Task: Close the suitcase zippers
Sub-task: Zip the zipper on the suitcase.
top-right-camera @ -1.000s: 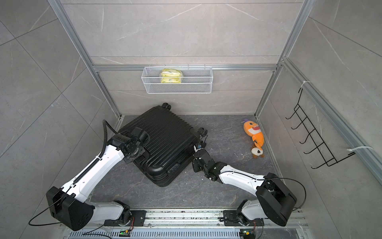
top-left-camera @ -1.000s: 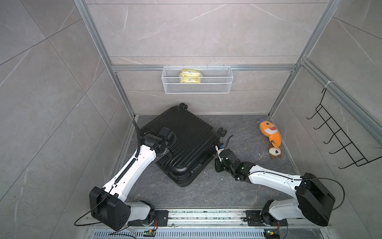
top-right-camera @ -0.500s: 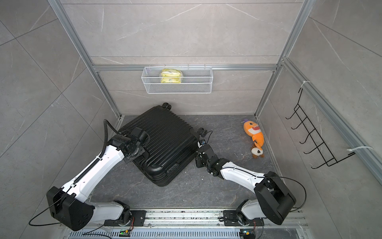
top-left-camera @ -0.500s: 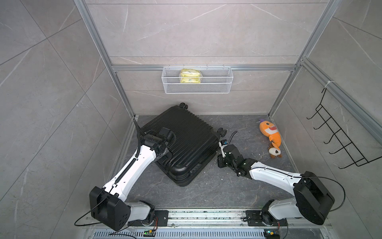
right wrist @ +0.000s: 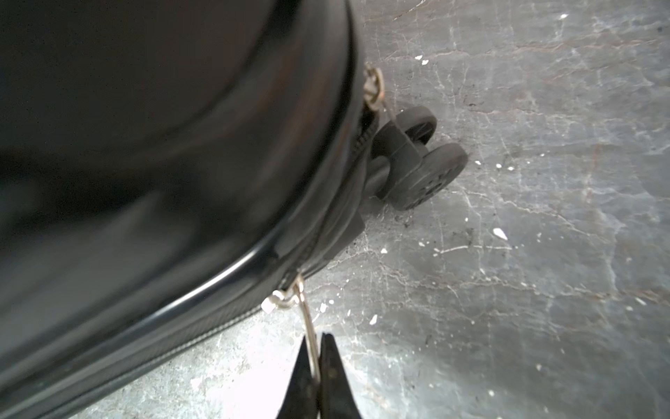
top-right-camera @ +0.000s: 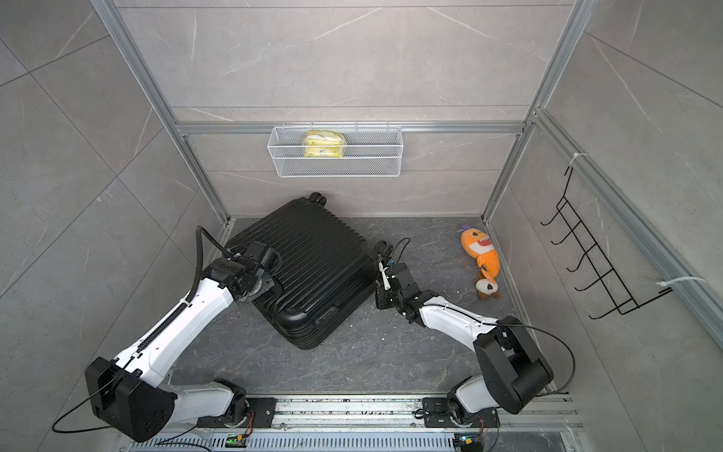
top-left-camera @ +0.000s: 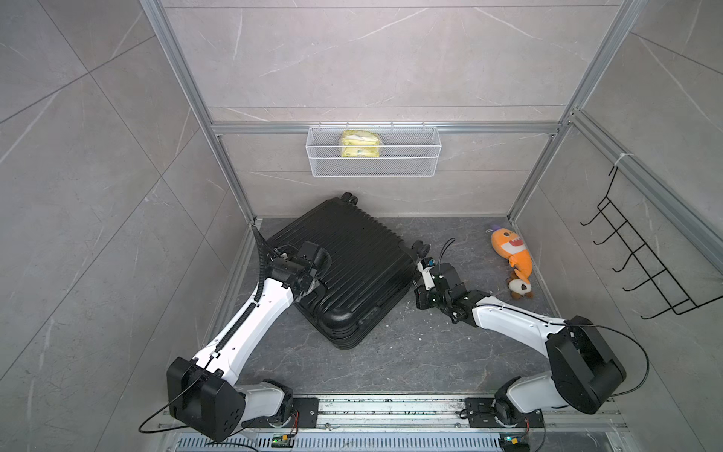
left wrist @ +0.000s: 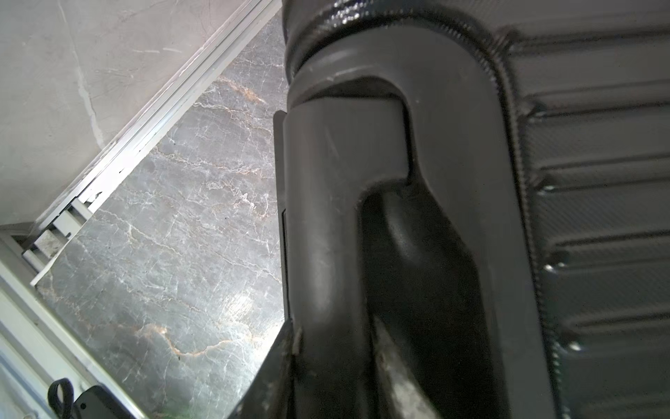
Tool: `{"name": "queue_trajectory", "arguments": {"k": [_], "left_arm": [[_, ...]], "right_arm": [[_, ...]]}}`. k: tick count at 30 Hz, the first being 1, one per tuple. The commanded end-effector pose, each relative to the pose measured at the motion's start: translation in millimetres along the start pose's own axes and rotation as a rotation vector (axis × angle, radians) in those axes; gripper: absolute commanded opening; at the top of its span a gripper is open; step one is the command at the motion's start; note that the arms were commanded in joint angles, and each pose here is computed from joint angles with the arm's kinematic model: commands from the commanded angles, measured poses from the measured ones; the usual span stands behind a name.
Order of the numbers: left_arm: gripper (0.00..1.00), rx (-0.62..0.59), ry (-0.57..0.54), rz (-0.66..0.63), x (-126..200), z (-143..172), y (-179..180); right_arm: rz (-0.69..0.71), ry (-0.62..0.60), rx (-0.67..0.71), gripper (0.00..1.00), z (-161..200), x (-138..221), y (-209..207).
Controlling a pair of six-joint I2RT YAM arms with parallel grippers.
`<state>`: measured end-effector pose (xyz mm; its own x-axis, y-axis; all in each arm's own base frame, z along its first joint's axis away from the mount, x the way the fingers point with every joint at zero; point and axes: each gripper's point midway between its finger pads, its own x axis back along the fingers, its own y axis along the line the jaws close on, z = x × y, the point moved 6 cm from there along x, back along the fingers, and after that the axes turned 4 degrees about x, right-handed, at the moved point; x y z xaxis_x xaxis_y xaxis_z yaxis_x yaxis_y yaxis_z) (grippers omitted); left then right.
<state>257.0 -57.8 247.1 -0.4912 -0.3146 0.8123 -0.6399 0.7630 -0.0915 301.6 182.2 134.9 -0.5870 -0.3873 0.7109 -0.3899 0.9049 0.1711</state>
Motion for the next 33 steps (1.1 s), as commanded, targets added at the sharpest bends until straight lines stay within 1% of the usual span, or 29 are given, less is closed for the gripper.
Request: {"name": "queue_trajectory", "arguments": {"k": [1, 6, 12, 14, 17, 19, 21, 25, 28, 31, 33], "left_arm": [[0.13, -0.228, -0.080, -0.058, 12.8, -8.9, 22.6], [0.13, -0.268, -0.080, -0.052, 10.1, -8.0, 22.1], [0.12, -0.321, -0.082, 0.034, 9.5, -8.0, 17.9], [0.11, -0.333, -0.089, 0.062, 8.2, -8.3, 17.6], [0.08, -0.340, -0.097, 0.063, 8.2, -11.4, 19.2], [0.06, -0.360, -0.087, 0.068, 7.2, -11.8, 17.3], [0.04, -0.387, -0.068, 0.099, 6.9, -9.9, 12.8], [0.00, -0.412, -0.039, 0.191, 6.9, -4.0, 4.5], [0.00, -0.429, -0.030, 0.235, 8.6, -2.2, 0.7], [0.00, -0.436, -0.025, 0.247, 9.0, -2.4, -0.7], [0.00, -0.441, -0.014, 0.265, 9.2, -1.1, -3.0]], "right_arm": [[0.156, 0.012, -0.070, 0.00, -0.9, -4.2, -40.1], [0.150, 0.009, -0.097, 0.00, -2.9, -2.9, -51.4], [0.146, 0.010, -0.128, 0.00, -5.7, 0.4, -67.5], [0.141, 0.011, -0.137, 0.00, -7.3, 1.3, -72.7], [0.126, 0.015, -0.146, 0.00, -10.1, 1.8, -78.2], [0.110, 0.017, -0.149, 0.00, -12.6, 1.0, -81.4], [0.094, 0.025, -0.149, 0.00, -15.0, -1.1, -83.4], [0.058, 0.042, -0.188, 0.00, -18.4, -6.0, -90.9], [0.048, 0.050, -0.221, 0.00, -20.2, -8.7, -96.2], [0.034, 0.049, -0.262, 0.00, -21.1, -10.1, -102.5], [0.023, 0.048, -0.267, 0.00, -22.6, -11.0, -103.4]]}}
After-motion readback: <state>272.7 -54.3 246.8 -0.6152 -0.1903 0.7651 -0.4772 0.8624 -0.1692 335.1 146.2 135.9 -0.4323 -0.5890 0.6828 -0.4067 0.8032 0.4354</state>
